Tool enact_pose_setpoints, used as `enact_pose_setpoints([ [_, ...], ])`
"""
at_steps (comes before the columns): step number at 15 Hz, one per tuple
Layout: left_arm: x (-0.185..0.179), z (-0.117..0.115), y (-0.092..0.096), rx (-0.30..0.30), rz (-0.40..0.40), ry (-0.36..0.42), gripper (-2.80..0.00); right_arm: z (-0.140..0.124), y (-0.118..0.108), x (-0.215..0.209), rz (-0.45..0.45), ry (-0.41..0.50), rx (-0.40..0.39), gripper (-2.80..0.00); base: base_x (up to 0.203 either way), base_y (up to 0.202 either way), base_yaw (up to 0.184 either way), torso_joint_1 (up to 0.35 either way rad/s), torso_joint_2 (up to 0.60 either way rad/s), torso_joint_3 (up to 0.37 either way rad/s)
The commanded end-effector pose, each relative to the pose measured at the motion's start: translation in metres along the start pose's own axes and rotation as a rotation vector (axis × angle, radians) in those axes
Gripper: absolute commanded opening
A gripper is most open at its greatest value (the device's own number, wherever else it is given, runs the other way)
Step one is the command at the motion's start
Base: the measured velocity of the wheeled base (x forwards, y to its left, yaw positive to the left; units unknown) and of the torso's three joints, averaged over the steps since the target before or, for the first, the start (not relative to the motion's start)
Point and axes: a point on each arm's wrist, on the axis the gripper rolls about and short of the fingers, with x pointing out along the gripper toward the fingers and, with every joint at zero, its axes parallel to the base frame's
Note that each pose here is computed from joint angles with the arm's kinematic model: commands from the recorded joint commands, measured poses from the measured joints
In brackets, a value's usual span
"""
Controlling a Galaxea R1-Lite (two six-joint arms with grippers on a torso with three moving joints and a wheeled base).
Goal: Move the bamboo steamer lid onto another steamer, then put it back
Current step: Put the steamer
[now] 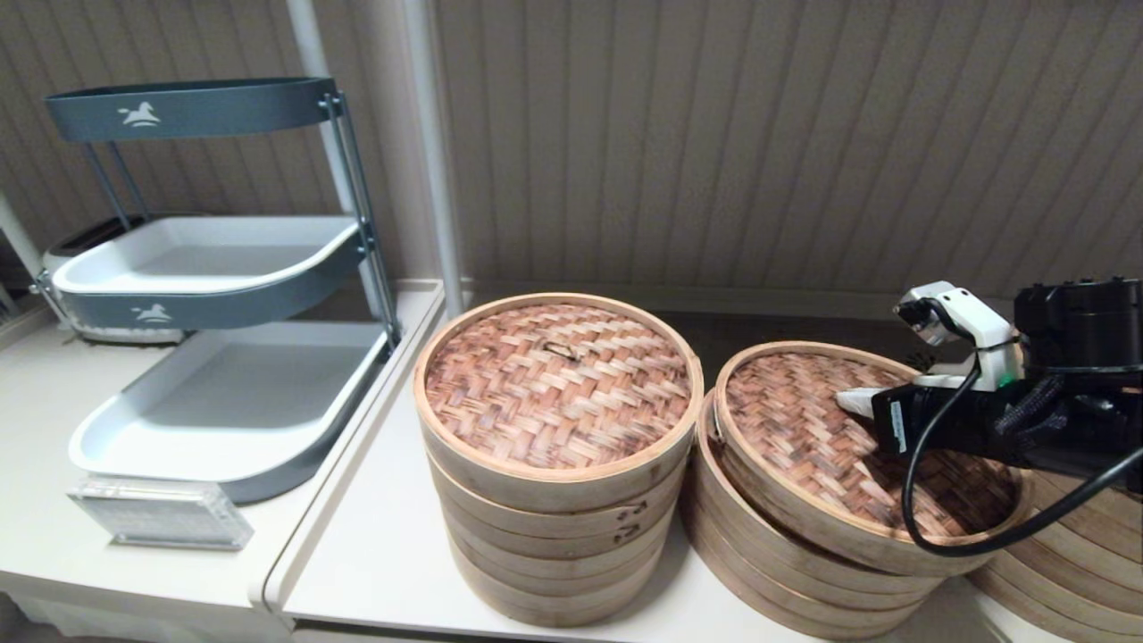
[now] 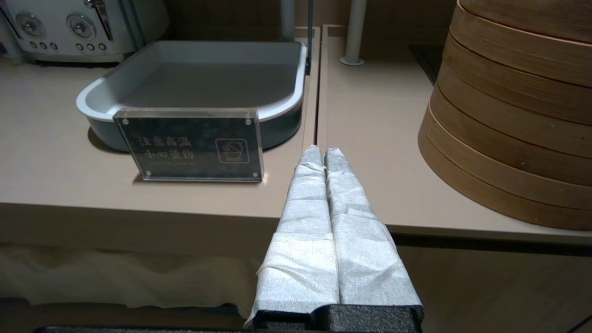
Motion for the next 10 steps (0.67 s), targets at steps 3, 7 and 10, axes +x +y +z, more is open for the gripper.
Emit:
enact_pose_setpoints([
  [3, 0.002, -0.008, 0.000, -0.001, 0.000, 0.027, -2.80, -0.006, 0.004, 0.004, 0.013, -0.022, -0.010, -2.80, 0.000, 0.000, 0.000, 0.000, 0.00, 0.000],
  [7, 0.002, -0.008, 0.000, -0.001, 0.000, 0.027, -2.80, -0.002, 0.006, 0.012, 0.023, -0.039, -0.017, -2.80, 0.000, 0.000, 0.000, 0.000, 0.00, 0.000],
  [10, 0.002, -0.008, 0.000, -0.001, 0.000, 0.027, -2.80, -0.003, 0.009, 0.018, 0.033, -0.027, -0.019, -2.80, 0.000, 0.000, 0.000, 0.000, 0.00, 0.000],
])
